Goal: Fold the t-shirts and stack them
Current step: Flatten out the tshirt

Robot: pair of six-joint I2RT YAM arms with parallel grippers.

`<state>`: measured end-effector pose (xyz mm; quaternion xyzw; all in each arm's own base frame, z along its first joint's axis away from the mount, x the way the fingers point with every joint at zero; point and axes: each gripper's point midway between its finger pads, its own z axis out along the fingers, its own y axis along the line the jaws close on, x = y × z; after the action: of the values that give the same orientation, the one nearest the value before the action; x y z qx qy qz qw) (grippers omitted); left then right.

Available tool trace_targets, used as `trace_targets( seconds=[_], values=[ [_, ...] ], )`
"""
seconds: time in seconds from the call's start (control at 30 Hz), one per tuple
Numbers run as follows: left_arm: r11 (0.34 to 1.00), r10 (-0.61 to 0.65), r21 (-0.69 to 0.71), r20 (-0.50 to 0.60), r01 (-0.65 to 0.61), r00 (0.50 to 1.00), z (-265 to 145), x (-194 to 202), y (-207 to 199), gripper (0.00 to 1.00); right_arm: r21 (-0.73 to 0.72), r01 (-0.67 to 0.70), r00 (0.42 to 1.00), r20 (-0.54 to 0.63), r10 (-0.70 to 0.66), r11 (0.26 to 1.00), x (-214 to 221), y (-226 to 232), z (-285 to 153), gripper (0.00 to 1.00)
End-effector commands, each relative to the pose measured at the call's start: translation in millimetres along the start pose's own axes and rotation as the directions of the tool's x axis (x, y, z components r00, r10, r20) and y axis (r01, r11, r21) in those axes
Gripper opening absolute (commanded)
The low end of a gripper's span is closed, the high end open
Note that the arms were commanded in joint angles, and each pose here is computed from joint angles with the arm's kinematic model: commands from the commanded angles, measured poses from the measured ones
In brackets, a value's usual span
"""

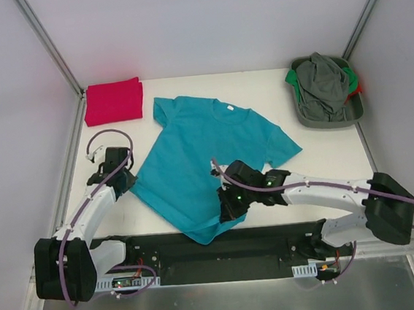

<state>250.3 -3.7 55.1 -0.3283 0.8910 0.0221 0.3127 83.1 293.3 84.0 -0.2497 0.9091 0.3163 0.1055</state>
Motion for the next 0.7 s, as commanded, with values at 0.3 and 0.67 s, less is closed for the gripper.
trace_targets(
  seconds=[0.3,0.67],
  values=[
    [0.989,-0.109,-0.094,0.074,0.116,0.991,-16,-34,20,0.29,-0.320,0.204,0.965,-0.092,-0.245,0.925,8,101,10,0.43],
    [0.982,-0.187,0.015,0.108,0.186,0.976,-60,-51,10,0.99,-0.028,0.328,0.942,0.087,-0.325,0.944,-23,49,-48,0.98]
  ],
)
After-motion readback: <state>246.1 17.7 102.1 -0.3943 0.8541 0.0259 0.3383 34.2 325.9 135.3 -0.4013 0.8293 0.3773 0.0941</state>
